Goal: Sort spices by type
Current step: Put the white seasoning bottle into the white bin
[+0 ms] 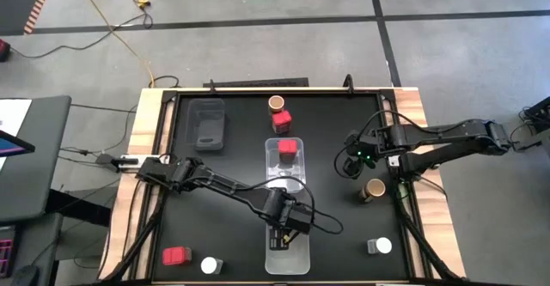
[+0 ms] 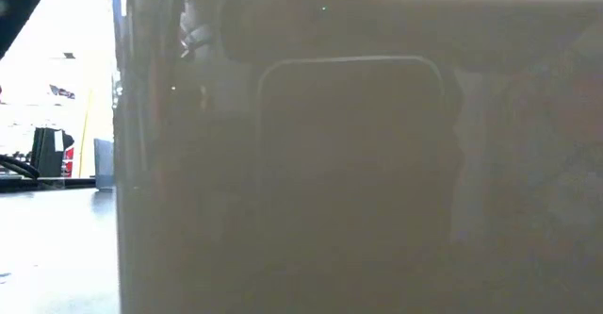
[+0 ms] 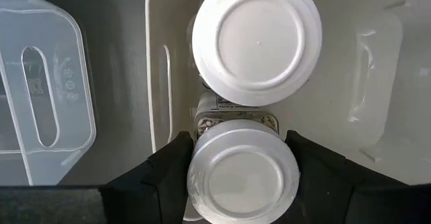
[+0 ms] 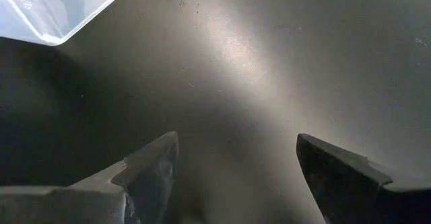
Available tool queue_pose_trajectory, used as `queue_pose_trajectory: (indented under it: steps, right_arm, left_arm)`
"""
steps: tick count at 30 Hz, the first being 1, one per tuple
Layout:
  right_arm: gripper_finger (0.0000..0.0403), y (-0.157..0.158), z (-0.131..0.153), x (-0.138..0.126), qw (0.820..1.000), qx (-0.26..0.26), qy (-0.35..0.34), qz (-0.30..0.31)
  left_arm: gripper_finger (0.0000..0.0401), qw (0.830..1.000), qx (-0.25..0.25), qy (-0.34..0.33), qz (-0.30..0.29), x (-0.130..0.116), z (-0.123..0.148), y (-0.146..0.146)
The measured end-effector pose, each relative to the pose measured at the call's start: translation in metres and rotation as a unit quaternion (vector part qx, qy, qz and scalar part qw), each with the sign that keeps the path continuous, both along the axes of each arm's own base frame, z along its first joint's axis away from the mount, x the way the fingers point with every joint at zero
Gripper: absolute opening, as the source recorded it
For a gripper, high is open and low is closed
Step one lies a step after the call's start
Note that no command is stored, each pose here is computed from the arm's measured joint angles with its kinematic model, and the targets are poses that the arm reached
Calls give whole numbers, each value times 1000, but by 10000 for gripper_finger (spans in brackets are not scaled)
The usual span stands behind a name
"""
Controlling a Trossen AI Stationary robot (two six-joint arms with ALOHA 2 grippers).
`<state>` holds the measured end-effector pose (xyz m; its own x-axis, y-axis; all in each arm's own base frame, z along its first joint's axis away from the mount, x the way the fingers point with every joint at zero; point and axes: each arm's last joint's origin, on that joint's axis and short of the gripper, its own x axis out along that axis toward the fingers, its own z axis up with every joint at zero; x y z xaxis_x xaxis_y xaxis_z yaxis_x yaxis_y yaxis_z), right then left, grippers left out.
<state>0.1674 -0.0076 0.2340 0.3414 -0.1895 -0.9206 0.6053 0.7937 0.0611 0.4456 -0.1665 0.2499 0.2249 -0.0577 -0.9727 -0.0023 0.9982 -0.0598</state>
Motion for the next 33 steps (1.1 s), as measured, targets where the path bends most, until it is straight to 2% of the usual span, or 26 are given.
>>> queue_pose_trajectory:
  steps: [33]
  right_arm:
    - [329, 0, 0, 0, 1000, -3, 1, 7]
  left_arm:
    - [213, 1000, -12, 2, 9, 0, 0, -1]
